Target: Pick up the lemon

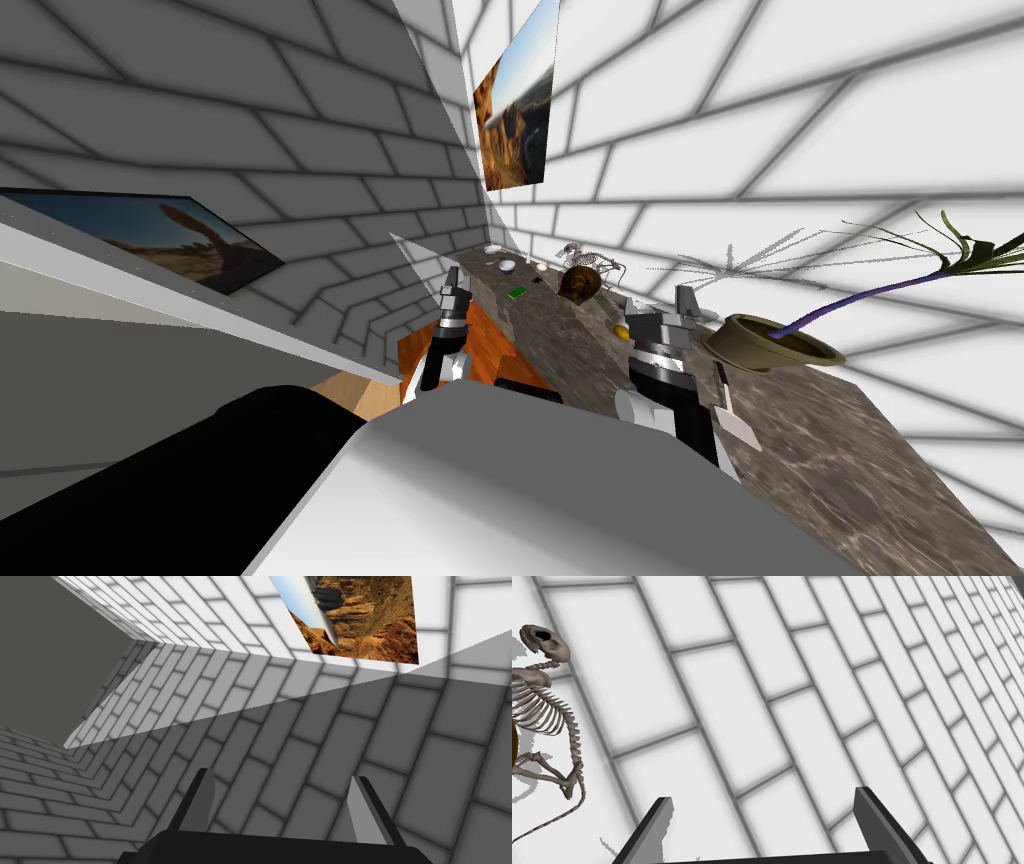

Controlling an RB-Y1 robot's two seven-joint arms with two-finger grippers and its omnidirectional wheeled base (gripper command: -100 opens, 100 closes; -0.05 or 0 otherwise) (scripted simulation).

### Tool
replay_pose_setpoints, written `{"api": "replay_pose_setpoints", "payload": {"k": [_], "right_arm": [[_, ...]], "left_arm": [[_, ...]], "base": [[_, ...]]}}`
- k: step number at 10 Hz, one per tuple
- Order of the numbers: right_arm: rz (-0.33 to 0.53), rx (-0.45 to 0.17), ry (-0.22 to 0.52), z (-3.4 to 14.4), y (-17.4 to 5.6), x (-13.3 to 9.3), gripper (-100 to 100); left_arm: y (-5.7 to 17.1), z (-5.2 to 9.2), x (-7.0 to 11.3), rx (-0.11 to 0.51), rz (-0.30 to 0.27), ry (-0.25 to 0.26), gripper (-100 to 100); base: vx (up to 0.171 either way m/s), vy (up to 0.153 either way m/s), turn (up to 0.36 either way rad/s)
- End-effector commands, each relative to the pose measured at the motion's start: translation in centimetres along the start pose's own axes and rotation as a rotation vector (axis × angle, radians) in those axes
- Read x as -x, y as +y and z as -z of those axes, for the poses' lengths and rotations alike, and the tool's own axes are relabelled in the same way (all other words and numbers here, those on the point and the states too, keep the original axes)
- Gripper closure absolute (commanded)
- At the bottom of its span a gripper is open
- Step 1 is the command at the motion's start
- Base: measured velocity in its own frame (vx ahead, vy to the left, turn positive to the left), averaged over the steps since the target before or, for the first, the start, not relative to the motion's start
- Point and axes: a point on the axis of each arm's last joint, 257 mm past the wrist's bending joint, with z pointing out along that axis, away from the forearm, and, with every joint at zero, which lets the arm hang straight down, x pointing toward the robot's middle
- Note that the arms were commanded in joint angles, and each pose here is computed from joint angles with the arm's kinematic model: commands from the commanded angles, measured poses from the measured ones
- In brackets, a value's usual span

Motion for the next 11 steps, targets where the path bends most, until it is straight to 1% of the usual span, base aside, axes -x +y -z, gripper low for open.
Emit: {"api": "replay_pose_setpoints", "payload": {"k": [1,3,5,7,10,11], "right_arm": [[0.045,-0.037,0.035,0.2,-1.4,-0.2,-100],[0.104,-0.086,0.074,0.4,-3.2,-0.3,-100],[0.183,-0.148,0.119,0.9,-5.7,-0.1,-100],[0.28,-0.219,0.168,1.5,-8.6,0.4,-100],[0.451,-0.328,0.246,2.6,-13.2,2.1,-100],[0.452,-0.334,0.246,2.7,-13.5,2.3,-100]], "left_arm": [[0.0,0.0,0.0,0.0,0.0,0.0,0],[0.0,0.0,0.0,0.0,0.0,0.0,0],[0.0,0.0,0.0,0.0,0.0,0.0,0],[0.0,0.0,0.0,0.0,0.0,0.0,0],[0.0,0.0,0.0,0.0,0.0,0.0,0],[0.0,0.0,0.0,0.0,0.0,0.0,0]], "base": [[-0.037,-0.002,0.075],[-0.088,-0.022,0.085],[-0.119,-0.015,0.088],[-0.121,-0.014,0.119],[-0.144,-0.022,0.141],[-0.112,-0.01,0.043]]}}
